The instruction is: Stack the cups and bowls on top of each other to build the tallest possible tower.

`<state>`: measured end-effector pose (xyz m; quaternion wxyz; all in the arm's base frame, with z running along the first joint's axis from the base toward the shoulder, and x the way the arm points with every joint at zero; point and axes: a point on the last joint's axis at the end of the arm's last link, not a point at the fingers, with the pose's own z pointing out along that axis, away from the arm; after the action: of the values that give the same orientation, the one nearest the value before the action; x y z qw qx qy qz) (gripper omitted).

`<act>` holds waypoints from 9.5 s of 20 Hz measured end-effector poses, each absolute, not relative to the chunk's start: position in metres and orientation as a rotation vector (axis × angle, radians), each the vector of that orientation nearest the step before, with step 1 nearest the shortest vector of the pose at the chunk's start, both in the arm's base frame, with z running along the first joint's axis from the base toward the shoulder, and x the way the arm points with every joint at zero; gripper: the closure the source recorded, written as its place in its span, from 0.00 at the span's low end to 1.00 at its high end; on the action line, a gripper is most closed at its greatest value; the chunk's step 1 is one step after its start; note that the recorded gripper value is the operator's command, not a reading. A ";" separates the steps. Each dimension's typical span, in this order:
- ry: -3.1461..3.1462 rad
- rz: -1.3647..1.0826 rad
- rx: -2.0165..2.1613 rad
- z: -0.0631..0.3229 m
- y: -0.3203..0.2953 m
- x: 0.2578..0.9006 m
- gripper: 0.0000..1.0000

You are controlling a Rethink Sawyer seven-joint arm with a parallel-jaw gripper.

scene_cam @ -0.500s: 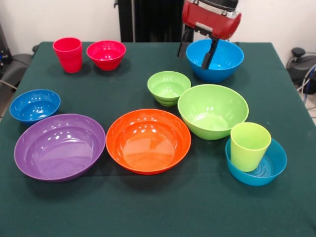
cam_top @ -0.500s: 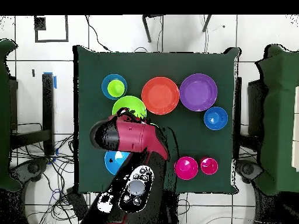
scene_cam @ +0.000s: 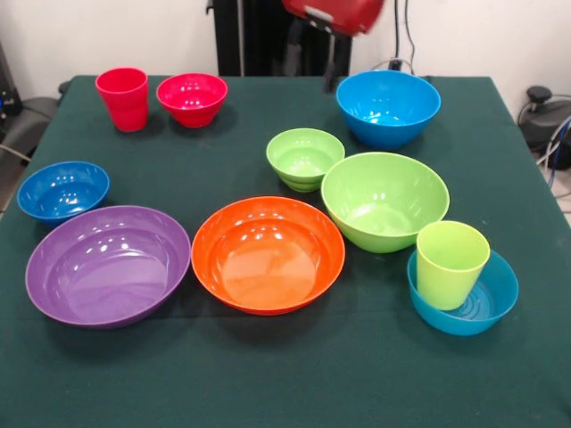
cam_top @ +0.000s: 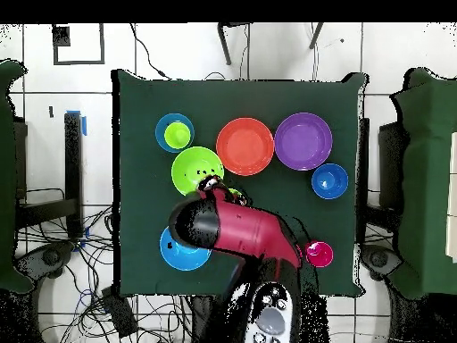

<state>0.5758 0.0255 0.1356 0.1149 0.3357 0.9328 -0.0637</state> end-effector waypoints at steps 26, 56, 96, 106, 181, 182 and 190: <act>2.903 -0.202 0.498 0.059 0.022 0.435 0.00; 2.938 -0.268 0.266 0.034 -0.044 0.411 0.00; 2.914 -0.177 0.306 0.008 -0.094 0.425 0.00; 2.942 -0.199 0.222 -0.003 -0.081 0.402 0.00; 2.872 -0.206 0.037 -0.024 -0.092 0.342 0.00; 2.872 -0.206 0.038 -0.024 -0.092 0.342 0.00; 2.877 -0.206 0.048 -0.025 -0.094 0.340 0.00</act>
<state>0.3401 -0.0940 -0.0254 0.1283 0.0164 0.9891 -0.0708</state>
